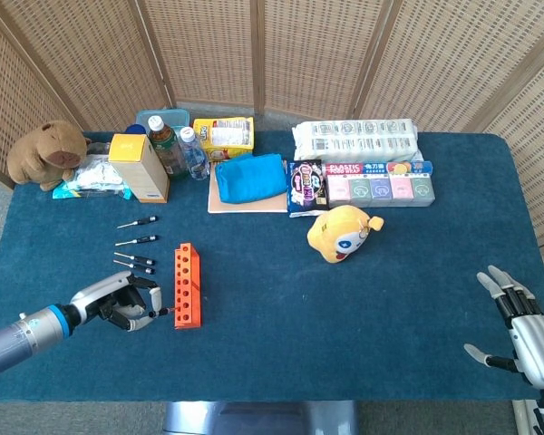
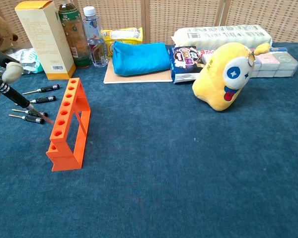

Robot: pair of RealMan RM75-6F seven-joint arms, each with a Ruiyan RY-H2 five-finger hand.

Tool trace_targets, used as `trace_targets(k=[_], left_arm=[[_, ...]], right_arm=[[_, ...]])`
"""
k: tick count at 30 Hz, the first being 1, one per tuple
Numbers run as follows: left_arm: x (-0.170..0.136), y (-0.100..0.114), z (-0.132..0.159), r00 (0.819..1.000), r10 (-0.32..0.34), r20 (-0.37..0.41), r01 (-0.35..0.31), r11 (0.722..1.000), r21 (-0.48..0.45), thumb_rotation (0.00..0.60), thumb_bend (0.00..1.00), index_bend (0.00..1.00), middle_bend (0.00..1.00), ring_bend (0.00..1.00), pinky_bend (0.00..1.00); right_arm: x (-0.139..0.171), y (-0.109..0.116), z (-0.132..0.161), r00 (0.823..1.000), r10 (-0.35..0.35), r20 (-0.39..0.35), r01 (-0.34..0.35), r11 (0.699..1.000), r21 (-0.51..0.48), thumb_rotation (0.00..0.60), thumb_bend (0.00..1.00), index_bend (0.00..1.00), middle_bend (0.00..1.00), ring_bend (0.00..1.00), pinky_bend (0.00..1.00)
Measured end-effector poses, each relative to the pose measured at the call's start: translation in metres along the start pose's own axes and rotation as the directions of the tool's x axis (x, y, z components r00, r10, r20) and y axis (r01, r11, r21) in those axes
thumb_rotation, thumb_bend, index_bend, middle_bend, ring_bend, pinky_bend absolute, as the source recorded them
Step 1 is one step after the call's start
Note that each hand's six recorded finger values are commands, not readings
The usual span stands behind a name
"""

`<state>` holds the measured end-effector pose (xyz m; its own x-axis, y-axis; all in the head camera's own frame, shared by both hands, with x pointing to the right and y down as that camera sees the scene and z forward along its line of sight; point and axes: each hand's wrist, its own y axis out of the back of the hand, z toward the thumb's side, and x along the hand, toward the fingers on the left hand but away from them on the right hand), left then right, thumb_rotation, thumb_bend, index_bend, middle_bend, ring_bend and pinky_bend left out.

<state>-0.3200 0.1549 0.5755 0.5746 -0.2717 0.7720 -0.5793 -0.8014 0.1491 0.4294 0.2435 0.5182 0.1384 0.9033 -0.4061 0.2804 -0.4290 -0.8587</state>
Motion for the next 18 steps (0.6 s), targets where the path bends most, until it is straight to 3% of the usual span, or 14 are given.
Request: trace_targets(k=[11, 18], left_arm=[[0.0004, -0.0018, 0.0026, 0.994, -0.073, -0.082, 0.074, 0.997, 0.016, 0.600, 0.41, 0.59, 1.00, 1.00, 1.00], [-0.0053, 0.0042, 0.0000, 0.992, -0.073, -0.105, 0.073, 0.997, -0.002, 0.600, 0.41, 0.59, 1.00, 1.00, 1.00]], right_arm=[[0.0006, 0.0015, 0.0001, 1.000, -0.003, -0.001, 0.003, 1.000, -0.005, 0.600, 0.02, 0.02, 0.00, 0.01, 0.10], [0.0005, 0.0015, -0.0004, 1.000, -0.002, -0.001, 0.002, 1.000, -0.005, 0.600, 0.02, 0.02, 0.00, 0.01, 0.10]])
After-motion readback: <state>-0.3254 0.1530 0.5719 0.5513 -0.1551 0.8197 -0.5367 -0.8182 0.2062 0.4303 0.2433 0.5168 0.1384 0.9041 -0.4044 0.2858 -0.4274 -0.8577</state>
